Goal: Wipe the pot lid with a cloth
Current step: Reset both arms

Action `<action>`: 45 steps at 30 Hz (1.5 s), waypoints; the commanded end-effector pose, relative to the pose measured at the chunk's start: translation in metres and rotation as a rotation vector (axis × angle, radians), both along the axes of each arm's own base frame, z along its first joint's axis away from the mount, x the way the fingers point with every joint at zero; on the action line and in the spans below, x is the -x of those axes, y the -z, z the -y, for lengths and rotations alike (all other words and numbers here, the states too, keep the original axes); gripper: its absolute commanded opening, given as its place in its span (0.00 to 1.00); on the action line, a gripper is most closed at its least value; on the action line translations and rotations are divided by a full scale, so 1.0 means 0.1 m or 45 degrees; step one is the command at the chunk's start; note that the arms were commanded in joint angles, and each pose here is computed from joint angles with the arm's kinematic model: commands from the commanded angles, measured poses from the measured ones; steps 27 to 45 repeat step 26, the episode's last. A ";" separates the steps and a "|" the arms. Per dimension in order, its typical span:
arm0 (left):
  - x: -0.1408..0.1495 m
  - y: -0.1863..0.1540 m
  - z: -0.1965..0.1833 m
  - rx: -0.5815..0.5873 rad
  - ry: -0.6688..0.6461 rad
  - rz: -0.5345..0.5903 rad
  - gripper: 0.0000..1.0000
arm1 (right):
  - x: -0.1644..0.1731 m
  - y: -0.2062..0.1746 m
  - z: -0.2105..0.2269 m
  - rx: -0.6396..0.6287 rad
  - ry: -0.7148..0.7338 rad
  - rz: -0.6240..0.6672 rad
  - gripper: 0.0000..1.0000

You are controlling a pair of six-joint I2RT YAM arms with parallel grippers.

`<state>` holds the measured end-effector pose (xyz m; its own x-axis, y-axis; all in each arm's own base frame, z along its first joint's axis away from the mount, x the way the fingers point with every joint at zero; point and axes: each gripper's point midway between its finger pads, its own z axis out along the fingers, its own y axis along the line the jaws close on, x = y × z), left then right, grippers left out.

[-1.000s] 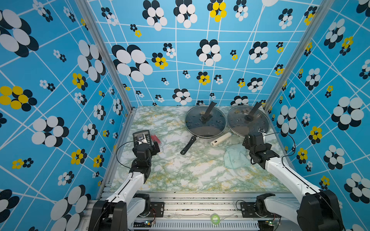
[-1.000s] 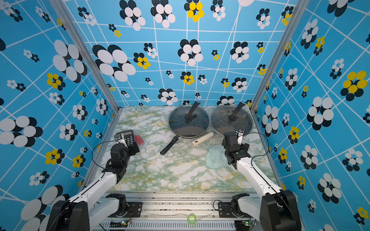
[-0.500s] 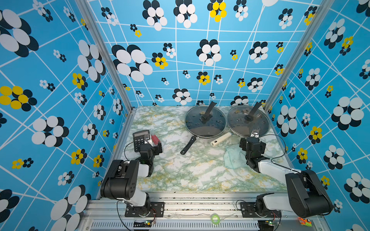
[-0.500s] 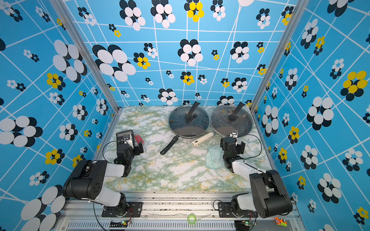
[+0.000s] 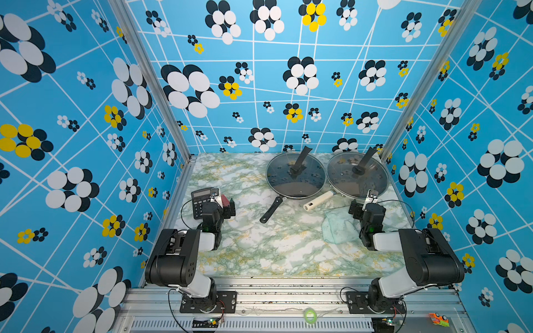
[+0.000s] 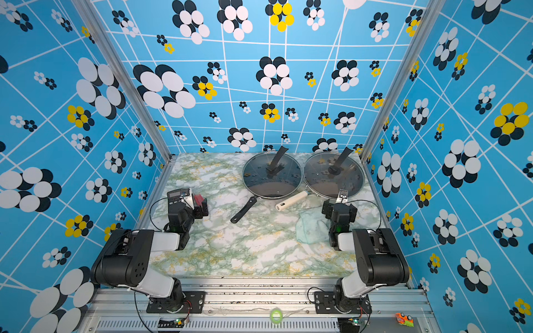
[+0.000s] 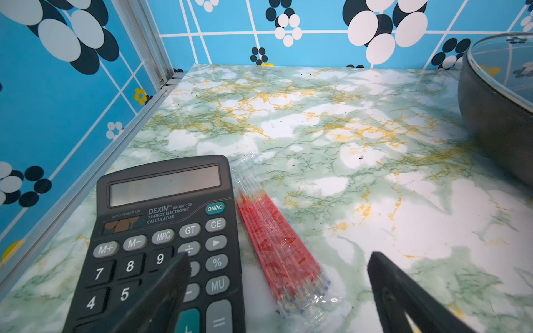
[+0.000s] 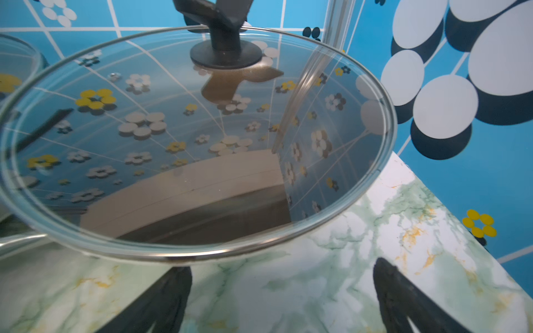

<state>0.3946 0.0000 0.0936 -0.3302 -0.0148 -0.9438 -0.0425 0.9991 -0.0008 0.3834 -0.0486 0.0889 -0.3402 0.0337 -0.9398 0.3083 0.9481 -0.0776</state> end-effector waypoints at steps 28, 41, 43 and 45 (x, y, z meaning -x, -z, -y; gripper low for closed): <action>-0.03 -0.03 0.01 -0.027 0.001 0.005 0.99 | -0.10 -0.07 -0.19 -0.042 -0.133 0.049 0.99; -0.03 -0.03 0.01 -0.027 0.001 0.005 0.99 | -0.10 -0.07 -0.19 -0.042 -0.133 0.049 0.99; -0.03 -0.03 0.01 -0.027 0.001 0.005 0.99 | -0.10 -0.07 -0.19 -0.042 -0.133 0.049 0.99; -0.03 -0.03 0.01 -0.027 0.001 0.005 0.99 | -0.10 -0.07 -0.19 -0.042 -0.133 0.049 0.99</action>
